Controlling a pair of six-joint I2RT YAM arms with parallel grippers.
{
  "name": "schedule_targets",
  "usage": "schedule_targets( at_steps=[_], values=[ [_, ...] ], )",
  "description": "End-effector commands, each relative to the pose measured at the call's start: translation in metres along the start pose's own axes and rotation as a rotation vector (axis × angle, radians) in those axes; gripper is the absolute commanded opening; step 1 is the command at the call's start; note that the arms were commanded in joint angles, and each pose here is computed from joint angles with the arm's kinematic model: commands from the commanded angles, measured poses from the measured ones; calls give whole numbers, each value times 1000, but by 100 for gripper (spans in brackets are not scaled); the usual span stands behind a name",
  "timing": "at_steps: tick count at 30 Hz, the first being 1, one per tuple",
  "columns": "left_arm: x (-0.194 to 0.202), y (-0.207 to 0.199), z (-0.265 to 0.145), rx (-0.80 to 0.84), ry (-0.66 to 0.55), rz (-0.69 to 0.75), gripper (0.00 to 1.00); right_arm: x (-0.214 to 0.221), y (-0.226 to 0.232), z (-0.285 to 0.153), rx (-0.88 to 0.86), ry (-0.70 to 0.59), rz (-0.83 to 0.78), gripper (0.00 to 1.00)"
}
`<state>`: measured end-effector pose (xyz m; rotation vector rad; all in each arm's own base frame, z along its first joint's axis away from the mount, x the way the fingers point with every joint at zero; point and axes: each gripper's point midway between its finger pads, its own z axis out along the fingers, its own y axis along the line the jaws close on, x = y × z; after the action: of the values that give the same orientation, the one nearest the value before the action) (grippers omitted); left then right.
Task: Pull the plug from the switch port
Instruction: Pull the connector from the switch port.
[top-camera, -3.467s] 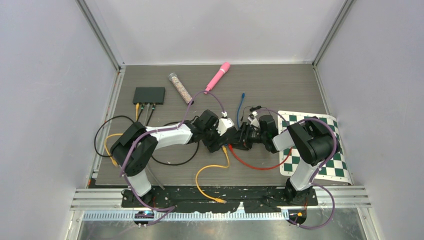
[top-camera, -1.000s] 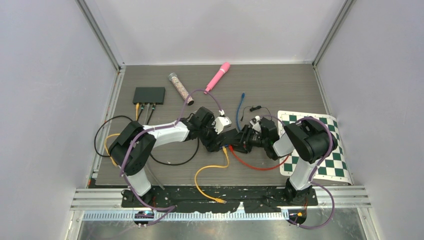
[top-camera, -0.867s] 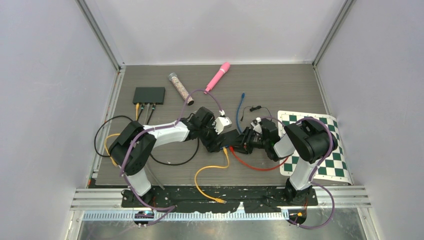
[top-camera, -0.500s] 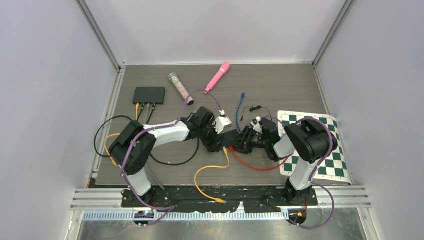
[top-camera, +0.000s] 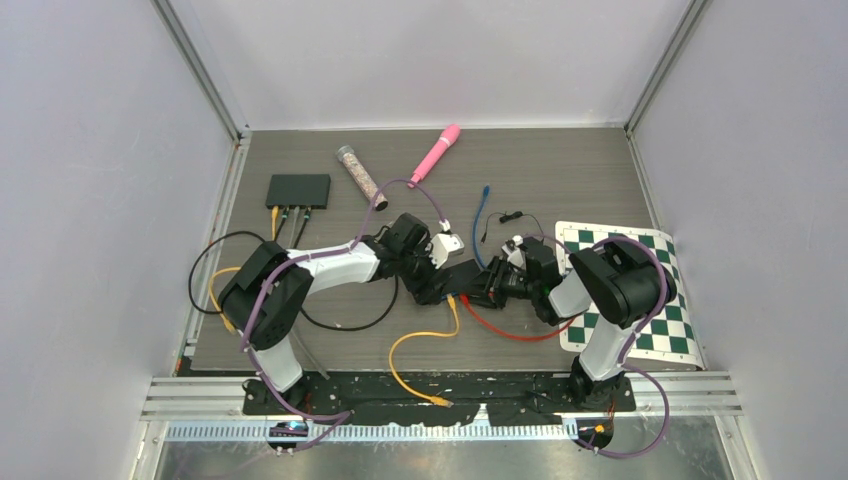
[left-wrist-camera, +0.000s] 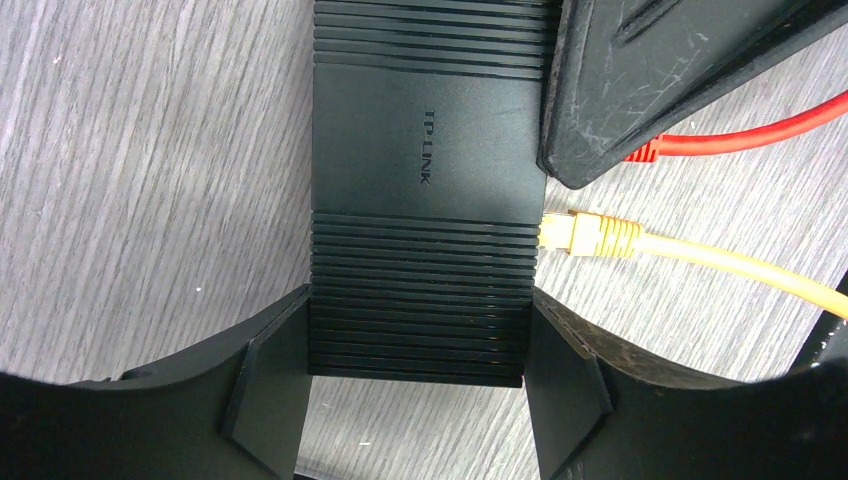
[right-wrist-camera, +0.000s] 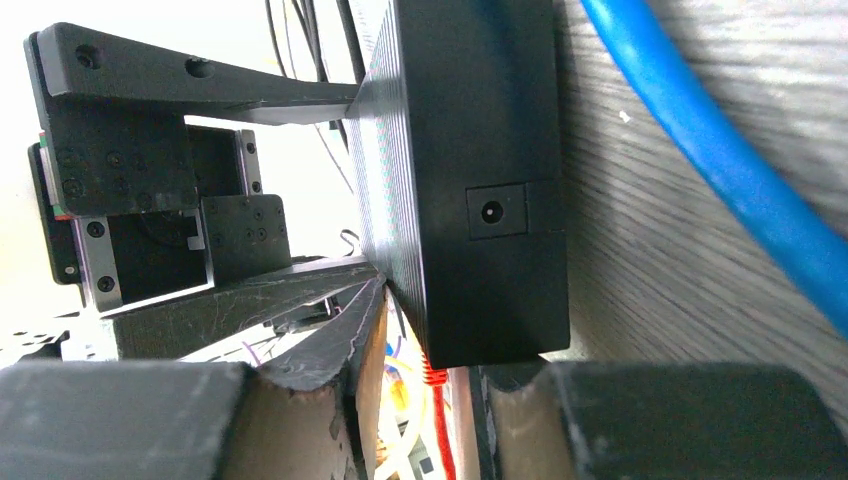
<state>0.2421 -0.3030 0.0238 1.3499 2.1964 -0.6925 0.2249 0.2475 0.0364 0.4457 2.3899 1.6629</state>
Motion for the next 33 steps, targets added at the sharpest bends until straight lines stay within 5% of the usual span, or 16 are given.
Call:
schedule_targets(
  at_steps=[1, 6, 14, 22, 33],
  values=[
    [44, -25, 7, 100, 148, -89, 48, -7, 13, 0, -31, -22, -44, 30],
    [44, -25, 7, 98, 150, -91, 48, -2, 12, -3, -33, -9, -54, 40],
    [44, -24, 7, 97, 149, -92, 48, 3, 8, -5, -28, -4, -46, 32],
    [44, -24, 7, 95, 151, -93, 47, 3, 10, -8, -46, -12, -39, 43],
    [44, -25, 7, 101, 152, -92, 47, -5, 11, -11, -46, -65, -38, 38]
  ],
)
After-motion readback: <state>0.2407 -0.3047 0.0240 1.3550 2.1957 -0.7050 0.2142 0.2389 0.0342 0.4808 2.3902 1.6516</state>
